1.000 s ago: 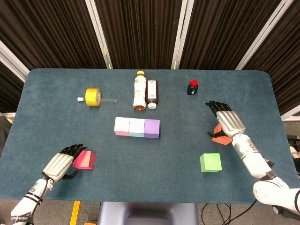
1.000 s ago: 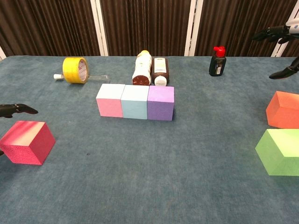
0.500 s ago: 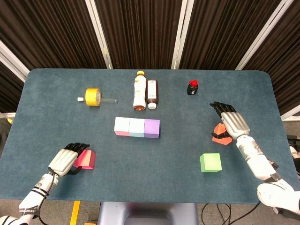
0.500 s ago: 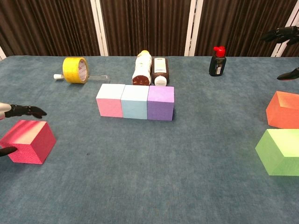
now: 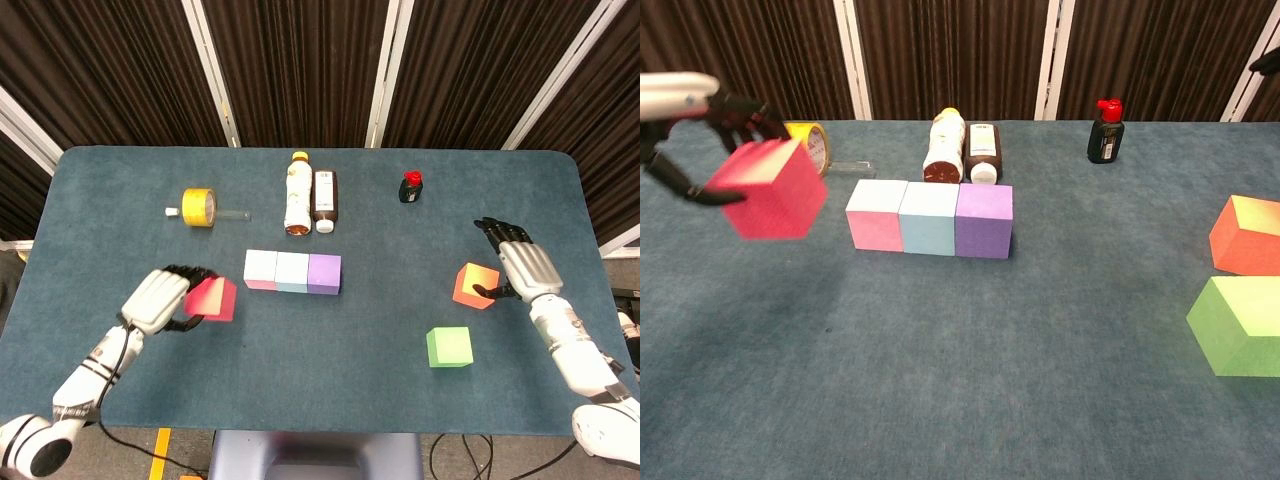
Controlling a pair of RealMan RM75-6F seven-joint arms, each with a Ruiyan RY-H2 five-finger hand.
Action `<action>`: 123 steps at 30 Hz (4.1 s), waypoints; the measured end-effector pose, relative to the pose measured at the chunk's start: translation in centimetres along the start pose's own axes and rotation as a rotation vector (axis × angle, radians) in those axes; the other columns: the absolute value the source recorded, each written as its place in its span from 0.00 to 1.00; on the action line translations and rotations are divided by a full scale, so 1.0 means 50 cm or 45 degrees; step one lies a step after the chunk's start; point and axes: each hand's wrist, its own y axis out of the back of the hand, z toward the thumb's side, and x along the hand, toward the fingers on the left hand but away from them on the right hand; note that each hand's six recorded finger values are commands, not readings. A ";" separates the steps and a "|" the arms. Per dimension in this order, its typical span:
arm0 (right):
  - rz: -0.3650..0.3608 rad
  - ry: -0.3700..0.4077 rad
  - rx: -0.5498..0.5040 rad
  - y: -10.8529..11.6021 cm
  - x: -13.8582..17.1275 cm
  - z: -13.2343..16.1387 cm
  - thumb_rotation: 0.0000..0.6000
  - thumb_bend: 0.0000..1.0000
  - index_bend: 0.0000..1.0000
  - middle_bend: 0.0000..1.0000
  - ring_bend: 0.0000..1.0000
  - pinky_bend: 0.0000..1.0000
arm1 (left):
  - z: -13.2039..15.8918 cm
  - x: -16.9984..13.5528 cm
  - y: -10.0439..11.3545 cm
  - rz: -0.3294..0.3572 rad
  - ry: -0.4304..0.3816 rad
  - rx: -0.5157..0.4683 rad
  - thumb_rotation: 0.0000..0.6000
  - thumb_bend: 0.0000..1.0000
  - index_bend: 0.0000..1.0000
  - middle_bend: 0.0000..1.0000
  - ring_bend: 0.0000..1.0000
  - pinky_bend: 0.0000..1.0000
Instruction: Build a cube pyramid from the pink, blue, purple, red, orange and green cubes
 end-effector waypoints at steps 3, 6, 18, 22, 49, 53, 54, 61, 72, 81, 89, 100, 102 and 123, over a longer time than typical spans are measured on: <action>-0.005 -0.011 -0.005 0.004 0.008 -0.008 1.00 0.32 0.07 0.13 0.03 0.16 | 0.025 0.045 0.032 0.001 -0.021 -0.009 1.00 0.37 0.35 0.43 0.39 0.32; -0.010 -0.019 -0.010 0.006 0.015 -0.014 1.00 0.32 0.07 0.13 0.03 0.16 | 0.045 0.083 0.046 -0.008 -0.027 -0.001 1.00 0.37 0.35 0.43 0.39 0.31; -0.016 -0.053 -0.022 0.007 0.024 -0.034 1.00 0.32 0.07 0.13 0.03 0.16 | 0.144 0.245 0.028 -0.096 -0.011 0.066 1.00 0.37 0.34 0.42 0.38 0.31; -0.012 -0.057 -0.023 0.003 0.022 -0.037 1.00 0.32 0.07 0.13 0.03 0.16 | 0.151 0.272 0.017 -0.112 0.011 0.097 1.00 0.37 0.34 0.42 0.38 0.30; -0.011 -0.086 -0.022 0.010 0.016 -0.052 1.00 0.32 0.07 0.13 0.03 0.16 | 0.132 0.290 -0.008 -0.126 0.051 0.140 1.00 0.37 0.34 0.41 0.36 0.29; -0.009 -0.085 -0.021 0.010 0.014 -0.051 1.00 0.32 0.07 0.13 0.03 0.16 | 0.132 0.290 -0.008 -0.127 0.058 0.134 1.00 0.37 0.33 0.41 0.36 0.29; -0.008 -0.085 -0.021 0.010 0.014 -0.051 1.00 0.32 0.07 0.13 0.03 0.16 | 0.132 0.291 -0.009 -0.129 0.059 0.135 1.00 0.37 0.33 0.40 0.36 0.29; -0.002 -0.087 -0.017 0.007 0.011 -0.053 1.00 0.32 0.07 0.13 0.03 0.16 | 0.128 0.290 -0.012 -0.137 0.075 0.128 1.00 0.37 0.33 0.40 0.36 0.29; -0.002 -0.088 -0.020 0.006 0.010 -0.054 1.00 0.32 0.07 0.13 0.03 0.16 | 0.130 0.287 -0.016 -0.144 0.079 0.138 1.00 0.37 0.28 0.34 0.33 0.28; -0.006 -0.089 -0.026 0.007 0.012 -0.056 1.00 0.32 0.06 0.13 0.03 0.15 | 0.133 0.286 -0.017 -0.143 0.080 0.149 1.00 0.37 0.24 0.29 0.32 0.28; -0.008 -0.091 -0.033 0.006 0.012 -0.059 1.00 0.32 0.05 0.13 0.03 0.14 | 0.137 0.287 -0.017 -0.145 0.083 0.161 1.00 0.37 0.19 0.26 0.30 0.28; -0.008 -0.095 -0.041 0.007 0.010 -0.063 1.00 0.32 0.02 0.12 0.03 0.13 | 0.138 0.286 -0.020 -0.160 0.085 0.179 1.00 0.36 0.12 0.20 0.27 0.28; -0.008 -0.095 -0.043 0.007 0.010 -0.063 1.00 0.32 0.02 0.12 0.03 0.13 | 0.139 0.285 -0.020 -0.162 0.085 0.184 1.00 0.36 0.10 0.19 0.26 0.28; 0.000 -0.099 -0.050 0.004 0.011 -0.065 1.00 0.32 0.01 0.12 0.02 0.07 | 0.142 0.278 -0.027 -0.237 0.092 0.191 1.00 0.35 0.00 0.03 0.11 0.23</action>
